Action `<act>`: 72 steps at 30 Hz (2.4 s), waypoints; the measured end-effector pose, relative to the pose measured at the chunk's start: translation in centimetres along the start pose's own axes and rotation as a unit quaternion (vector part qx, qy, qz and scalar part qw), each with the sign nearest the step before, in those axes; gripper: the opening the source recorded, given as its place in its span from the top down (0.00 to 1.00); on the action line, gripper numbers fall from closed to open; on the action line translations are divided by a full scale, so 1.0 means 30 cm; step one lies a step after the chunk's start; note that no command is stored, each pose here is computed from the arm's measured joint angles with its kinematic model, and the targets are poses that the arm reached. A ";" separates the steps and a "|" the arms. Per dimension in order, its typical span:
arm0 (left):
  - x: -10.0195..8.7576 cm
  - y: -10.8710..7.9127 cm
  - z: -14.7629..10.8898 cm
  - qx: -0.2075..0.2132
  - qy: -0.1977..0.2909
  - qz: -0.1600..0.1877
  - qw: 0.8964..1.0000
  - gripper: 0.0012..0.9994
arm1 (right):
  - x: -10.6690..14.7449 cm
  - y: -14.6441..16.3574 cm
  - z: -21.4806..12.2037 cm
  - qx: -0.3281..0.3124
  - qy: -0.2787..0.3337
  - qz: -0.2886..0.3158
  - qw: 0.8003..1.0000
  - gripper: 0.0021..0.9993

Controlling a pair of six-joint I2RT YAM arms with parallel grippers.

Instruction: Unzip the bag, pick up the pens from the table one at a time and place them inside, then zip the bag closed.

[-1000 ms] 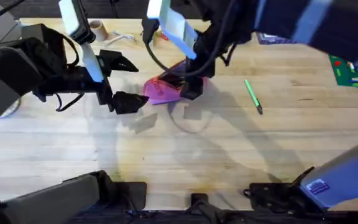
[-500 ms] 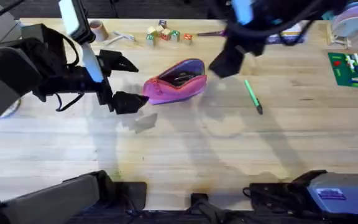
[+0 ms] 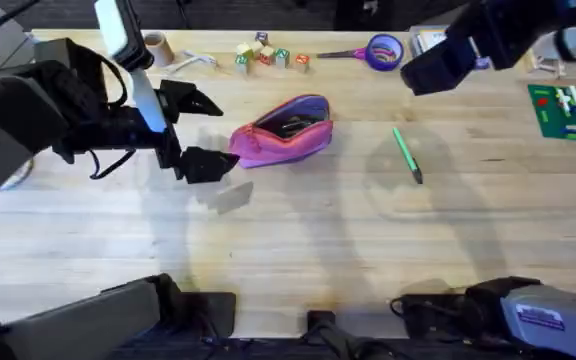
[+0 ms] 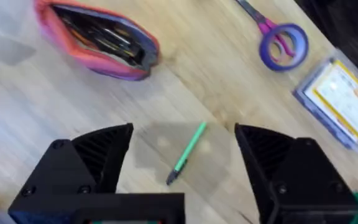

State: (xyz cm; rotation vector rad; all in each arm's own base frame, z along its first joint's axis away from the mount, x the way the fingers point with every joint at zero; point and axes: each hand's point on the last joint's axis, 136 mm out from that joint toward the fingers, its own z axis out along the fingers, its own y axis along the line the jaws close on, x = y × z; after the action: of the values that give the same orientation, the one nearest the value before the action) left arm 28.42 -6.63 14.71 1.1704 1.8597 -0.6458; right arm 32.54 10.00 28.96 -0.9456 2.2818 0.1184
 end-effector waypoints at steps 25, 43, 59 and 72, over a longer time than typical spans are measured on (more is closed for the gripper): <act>0.001 -0.002 0.000 0.001 0.000 -0.001 1.000 0.01 | 0.319 0.003 0.170 0.020 0.089 0.123 0.988 0.00; 0.001 -0.002 0.000 0.001 0.000 -0.001 1.000 0.01 | 0.518 -0.008 0.364 -0.002 0.215 0.213 0.953 0.00; 0.000 -0.002 0.000 0.001 0.000 -0.001 1.000 0.01 | 0.528 -0.055 0.464 0.010 0.217 0.209 0.953 0.00; 0.001 -0.002 0.000 0.001 0.000 -0.002 1.000 0.01 | 0.590 -0.059 0.603 0.006 0.245 0.251 0.937 0.00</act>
State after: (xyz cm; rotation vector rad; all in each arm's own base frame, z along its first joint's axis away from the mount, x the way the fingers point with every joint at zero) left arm 28.36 -6.65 14.69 1.1692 1.8621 -0.6492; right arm 34.19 3.79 4.41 -0.3836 2.9454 0.0914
